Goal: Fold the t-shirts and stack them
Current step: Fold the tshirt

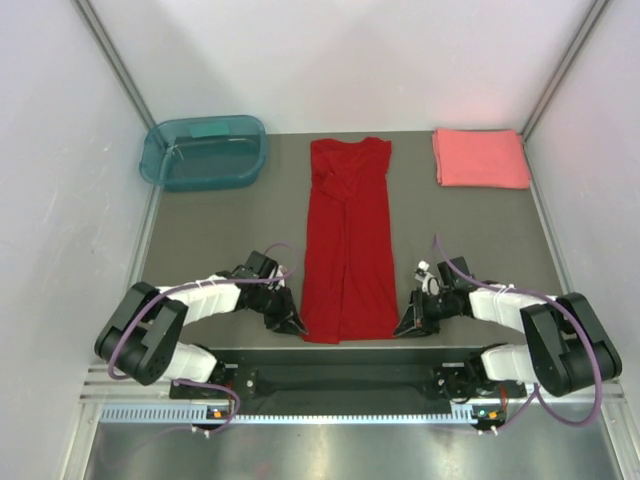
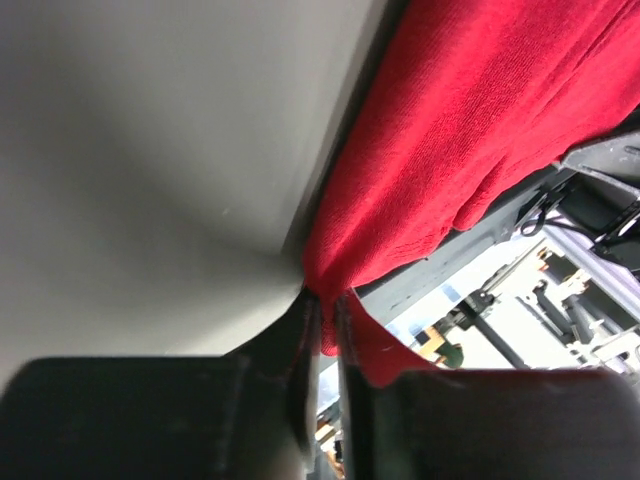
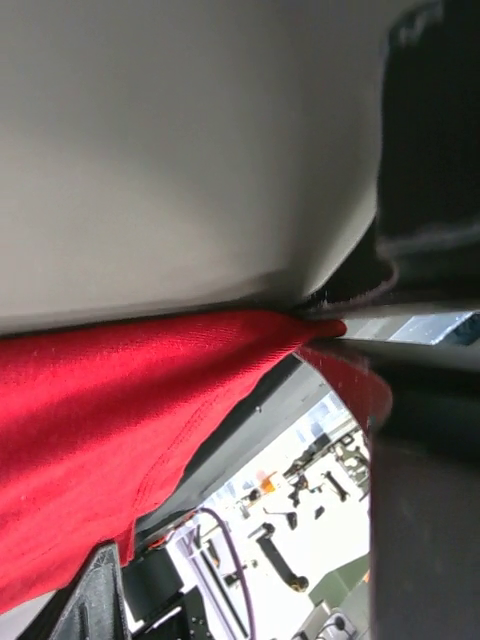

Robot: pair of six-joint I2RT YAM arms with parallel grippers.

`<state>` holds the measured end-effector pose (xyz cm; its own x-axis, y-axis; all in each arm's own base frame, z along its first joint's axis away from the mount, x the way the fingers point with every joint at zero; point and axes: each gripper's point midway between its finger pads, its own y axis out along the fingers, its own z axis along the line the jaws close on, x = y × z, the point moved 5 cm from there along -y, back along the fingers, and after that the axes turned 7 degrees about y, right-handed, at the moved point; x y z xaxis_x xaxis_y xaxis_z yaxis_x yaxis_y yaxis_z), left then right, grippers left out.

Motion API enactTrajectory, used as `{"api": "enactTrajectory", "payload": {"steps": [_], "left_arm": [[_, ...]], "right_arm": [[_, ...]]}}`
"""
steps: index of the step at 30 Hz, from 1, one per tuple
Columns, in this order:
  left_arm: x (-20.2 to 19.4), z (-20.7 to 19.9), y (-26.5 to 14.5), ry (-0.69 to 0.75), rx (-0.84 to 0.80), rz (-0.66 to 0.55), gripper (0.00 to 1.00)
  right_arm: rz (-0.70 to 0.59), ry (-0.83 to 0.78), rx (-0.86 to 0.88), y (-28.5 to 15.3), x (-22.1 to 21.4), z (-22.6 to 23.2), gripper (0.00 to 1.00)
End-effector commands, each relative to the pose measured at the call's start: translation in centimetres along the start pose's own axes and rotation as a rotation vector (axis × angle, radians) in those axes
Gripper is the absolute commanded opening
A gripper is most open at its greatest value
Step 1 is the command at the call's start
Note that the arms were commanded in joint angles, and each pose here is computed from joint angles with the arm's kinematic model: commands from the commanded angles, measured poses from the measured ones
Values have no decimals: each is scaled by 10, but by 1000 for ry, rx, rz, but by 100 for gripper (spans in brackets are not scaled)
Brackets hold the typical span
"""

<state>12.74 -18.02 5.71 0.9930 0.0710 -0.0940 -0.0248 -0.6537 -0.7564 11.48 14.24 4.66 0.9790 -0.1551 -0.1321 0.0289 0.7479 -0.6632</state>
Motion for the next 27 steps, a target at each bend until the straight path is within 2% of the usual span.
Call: {"api": "enactTrajectory", "payload": {"steps": [1,3,17,20,22,27], "left_arm": [[2,-8,3,63,-37,-8,8],[-2,-10,5,69,-38,10,2],[-10,-20,-1,110,-33,49,0],[-1,-30,-10,154,10,31,0],[15,-47,-18,214,14,-8,0],[63,-81,-33,232,-38,-80,0]], "right_arm": [[-28,-30,16,1,2,2,10],[-45,-36,11,-1,2,3,0],[-70,-49,-22,-13,-6,13,0],[-104,-80,-16,-20,5,29,0],[-153,-117,-17,-28,21,47,0],[-182,-162,-31,-34,60,77,0]]}}
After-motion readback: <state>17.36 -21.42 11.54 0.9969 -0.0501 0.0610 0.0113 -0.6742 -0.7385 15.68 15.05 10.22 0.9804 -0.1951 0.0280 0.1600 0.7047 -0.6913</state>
